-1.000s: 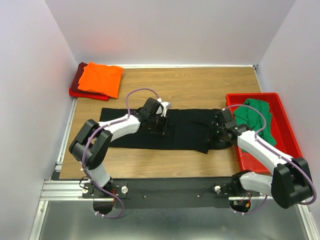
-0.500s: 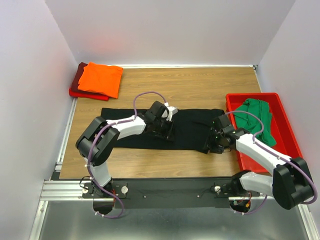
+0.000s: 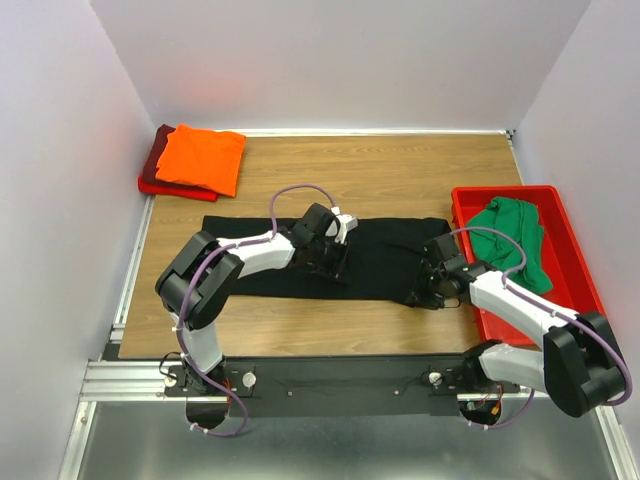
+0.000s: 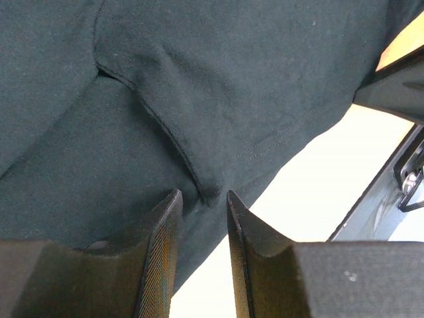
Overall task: Fold and stack the t-shirts
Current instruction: Fold the tshirt
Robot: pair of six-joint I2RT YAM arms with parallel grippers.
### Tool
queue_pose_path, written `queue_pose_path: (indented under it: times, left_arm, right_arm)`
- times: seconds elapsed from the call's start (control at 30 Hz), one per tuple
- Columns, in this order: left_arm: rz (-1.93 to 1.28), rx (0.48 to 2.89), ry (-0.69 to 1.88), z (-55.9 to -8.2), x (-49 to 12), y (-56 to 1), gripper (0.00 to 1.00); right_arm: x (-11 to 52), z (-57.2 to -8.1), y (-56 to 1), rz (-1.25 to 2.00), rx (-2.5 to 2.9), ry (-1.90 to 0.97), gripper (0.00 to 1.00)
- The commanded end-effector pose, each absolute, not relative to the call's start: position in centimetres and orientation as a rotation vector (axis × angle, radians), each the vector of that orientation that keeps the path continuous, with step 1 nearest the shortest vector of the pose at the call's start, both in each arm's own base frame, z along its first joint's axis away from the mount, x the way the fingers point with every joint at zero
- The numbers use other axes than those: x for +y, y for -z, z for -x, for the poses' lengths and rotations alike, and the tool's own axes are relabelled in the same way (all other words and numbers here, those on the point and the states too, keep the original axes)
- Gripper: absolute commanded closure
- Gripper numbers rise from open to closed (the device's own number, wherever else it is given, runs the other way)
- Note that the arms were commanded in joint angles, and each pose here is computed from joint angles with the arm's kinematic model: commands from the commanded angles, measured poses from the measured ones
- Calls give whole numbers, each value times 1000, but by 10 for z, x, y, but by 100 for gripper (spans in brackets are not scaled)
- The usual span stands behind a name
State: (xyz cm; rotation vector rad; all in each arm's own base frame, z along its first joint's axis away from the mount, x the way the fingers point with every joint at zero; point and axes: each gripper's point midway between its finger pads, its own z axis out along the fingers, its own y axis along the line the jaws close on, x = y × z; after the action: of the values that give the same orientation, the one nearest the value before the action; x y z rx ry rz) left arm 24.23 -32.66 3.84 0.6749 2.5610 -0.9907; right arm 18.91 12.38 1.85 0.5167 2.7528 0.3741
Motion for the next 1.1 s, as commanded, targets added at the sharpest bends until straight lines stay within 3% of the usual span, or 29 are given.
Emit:
queue_pose_path:
  times: [0.0, 0.33, 0.67, 1.07]
  left_arm:
    - [-721, 2533, 1036, -240, -337, -44, 59]
    - [-730, 2534, 1042, -238, -337, -46, 62]
    - [-729, 2536, 1034, -239, -336, -51, 72]
    - [-730, 2508, 1001, -247, -336, -62, 73]
  right_arm:
    - [129, -192, -15, -543, 2738, -403, 65]
    - [135, -199, -28, -523, 2695, -461, 99]
    - [145, -201, -57, -470, 2653, -555, 100]
    - [162, -199, -87, -373, 2622, -615, 100]
